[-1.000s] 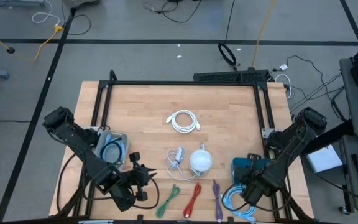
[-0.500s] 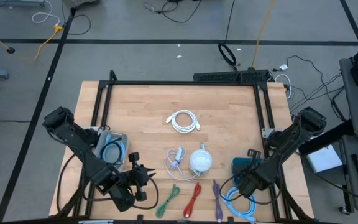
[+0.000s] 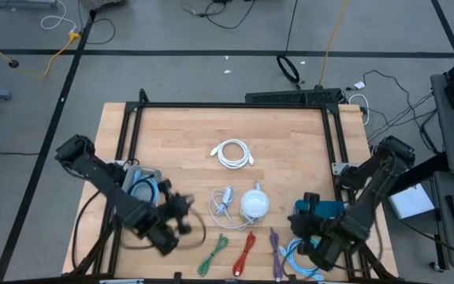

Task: Pick & Place USB Port
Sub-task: Put the white HDMI cable into the gray bin

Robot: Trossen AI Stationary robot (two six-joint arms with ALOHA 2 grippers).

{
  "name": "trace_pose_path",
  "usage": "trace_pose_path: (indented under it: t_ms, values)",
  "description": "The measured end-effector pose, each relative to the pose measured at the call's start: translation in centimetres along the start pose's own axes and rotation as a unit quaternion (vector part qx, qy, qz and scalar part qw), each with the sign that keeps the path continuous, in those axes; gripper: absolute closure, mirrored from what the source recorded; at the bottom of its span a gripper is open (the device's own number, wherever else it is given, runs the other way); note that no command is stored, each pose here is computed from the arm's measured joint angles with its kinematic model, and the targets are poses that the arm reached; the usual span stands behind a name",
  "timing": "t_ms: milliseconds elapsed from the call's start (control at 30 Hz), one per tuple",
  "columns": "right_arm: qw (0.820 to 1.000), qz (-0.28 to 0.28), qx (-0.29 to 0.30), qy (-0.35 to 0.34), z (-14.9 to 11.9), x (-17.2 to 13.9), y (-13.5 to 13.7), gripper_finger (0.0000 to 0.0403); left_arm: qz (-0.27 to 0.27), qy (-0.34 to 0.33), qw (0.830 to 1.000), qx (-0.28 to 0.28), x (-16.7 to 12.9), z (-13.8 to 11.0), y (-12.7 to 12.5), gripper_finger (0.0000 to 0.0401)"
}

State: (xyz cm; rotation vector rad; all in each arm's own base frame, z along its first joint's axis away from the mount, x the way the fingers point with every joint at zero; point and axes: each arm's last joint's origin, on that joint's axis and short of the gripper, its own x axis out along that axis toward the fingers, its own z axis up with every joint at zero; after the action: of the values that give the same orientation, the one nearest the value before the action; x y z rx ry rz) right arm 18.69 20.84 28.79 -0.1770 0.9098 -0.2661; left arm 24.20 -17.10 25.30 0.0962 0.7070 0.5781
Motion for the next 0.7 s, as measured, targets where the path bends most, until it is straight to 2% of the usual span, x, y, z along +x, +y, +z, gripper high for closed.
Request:
trace_pose_path:
  t_ms: [100, 200, 267, 367, 400, 467, 533, 600, 633, 700]
  values:
    - [0.989, -0.054, -0.005, -0.136, 1.6, -2.3, 0.0, 0.0403, 0.110, 0.040, 0.991, -0.063, 2.2, 0.5, 3.5, 0.0339]
    - [0.960, -0.121, -0.012, -0.251, 2.3, -3.7, 0.3, 0.0403, 0.202, 0.037, 0.974, -0.091, 4.6, 1.3, 6.3, 0.0339]
    - [0.942, -0.159, -0.015, -0.296, 2.5, -4.1, 0.4, 0.0403, 0.240, 0.035, 0.963, -0.114, 6.4, 2.2, 8.2, 0.0339]
    - [0.930, -0.184, -0.007, -0.319, 2.9, -4.1, 0.4, 0.0403, 0.262, 0.048, 0.954, -0.138, 9.8, 4.2, 11.0, 0.0339]
    - [0.928, -0.190, -0.006, -0.322, 2.9, -3.9, 0.4, 0.0403, 0.250, 0.061, 0.956, -0.139, 11.2, 4.9, 11.8, 0.0339]
    - [0.924, -0.204, -0.011, -0.324, 2.8, -3.2, 0.5, 0.0403, 0.193, 0.078, 0.969, -0.135, 13.8, 6.4, 13.3, 0.0339]
    - [0.924, -0.210, -0.019, -0.320, 2.6, -2.6, 0.6, 0.0403, 0.096, 0.055, 0.984, -0.137, 16.2, 7.9, 14.8, 0.0339]
    - [0.924, -0.214, -0.022, -0.317, 2.3, -2.0, 0.7, 0.0403, 0.002, 0.008, 0.990, -0.141, 18.1, 8.7, 16.4, 0.0339]
    - [0.924, -0.214, -0.022, -0.317, 2.1, -1.8, 0.7, 0.0403, -0.024, -0.006, 0.990, -0.138, 18.7, 8.7, 17.1, 0.0339]
    - [0.924, -0.213, -0.018, -0.317, 1.6, -1.2, 0.8, 0.0403, -0.038, -0.020, 0.991, -0.127, 19.5, 8.7, 18.6, 0.0339]
